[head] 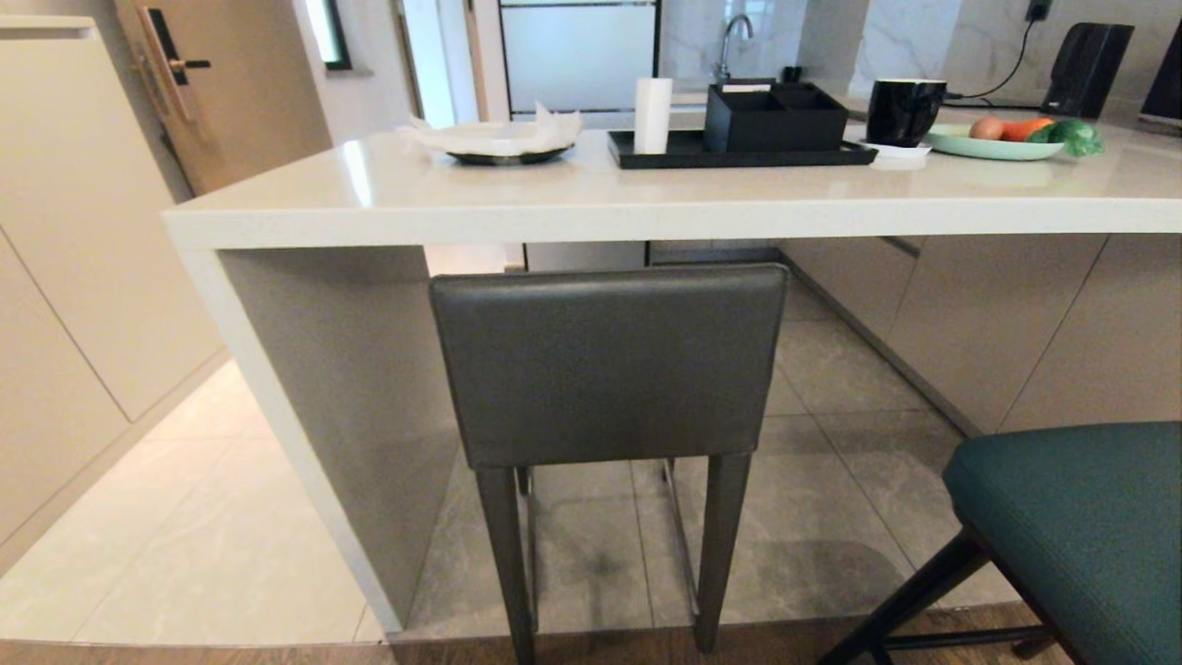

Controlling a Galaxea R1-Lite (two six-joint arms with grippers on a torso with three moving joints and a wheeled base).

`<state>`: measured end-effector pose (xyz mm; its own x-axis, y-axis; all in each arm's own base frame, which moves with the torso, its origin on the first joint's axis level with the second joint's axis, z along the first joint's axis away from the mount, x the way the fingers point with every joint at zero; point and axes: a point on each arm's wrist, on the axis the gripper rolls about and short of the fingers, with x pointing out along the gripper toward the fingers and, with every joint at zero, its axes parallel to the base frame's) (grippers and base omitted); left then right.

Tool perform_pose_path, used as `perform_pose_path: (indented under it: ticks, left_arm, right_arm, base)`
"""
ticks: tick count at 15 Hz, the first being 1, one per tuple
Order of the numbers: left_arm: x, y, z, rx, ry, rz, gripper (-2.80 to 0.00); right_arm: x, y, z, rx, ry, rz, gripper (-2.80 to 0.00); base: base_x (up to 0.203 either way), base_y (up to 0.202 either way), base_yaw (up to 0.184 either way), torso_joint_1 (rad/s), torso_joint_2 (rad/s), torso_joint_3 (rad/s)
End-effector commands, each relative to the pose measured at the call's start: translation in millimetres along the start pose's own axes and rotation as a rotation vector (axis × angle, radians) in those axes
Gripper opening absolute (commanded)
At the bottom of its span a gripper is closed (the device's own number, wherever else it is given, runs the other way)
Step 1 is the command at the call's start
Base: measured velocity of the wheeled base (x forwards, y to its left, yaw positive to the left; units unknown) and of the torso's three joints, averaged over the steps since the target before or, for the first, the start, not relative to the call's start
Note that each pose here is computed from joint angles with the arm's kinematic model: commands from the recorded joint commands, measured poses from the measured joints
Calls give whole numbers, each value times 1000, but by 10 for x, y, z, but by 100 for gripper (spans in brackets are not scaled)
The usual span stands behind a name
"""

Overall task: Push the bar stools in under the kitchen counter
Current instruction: Pull the gray chair out from under the dining table

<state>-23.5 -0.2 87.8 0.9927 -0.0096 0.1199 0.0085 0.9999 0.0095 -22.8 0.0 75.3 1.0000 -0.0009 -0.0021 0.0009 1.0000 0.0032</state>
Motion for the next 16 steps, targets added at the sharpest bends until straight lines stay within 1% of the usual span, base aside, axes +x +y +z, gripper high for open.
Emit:
perform_pose_path:
  ticks: [1,16]
  left_arm:
    - [21,-1,-113,0,41,0,-280]
    - [21,-1,-113,0,41,-2,-280]
  right_arm:
    - [1,0,-4,0,1,1,-280]
    - [1,0,-4,0,1,-1,-280]
  base:
    - [-97,0,-1,-29,114,102]
    - [0,0,0,-1,9,7]
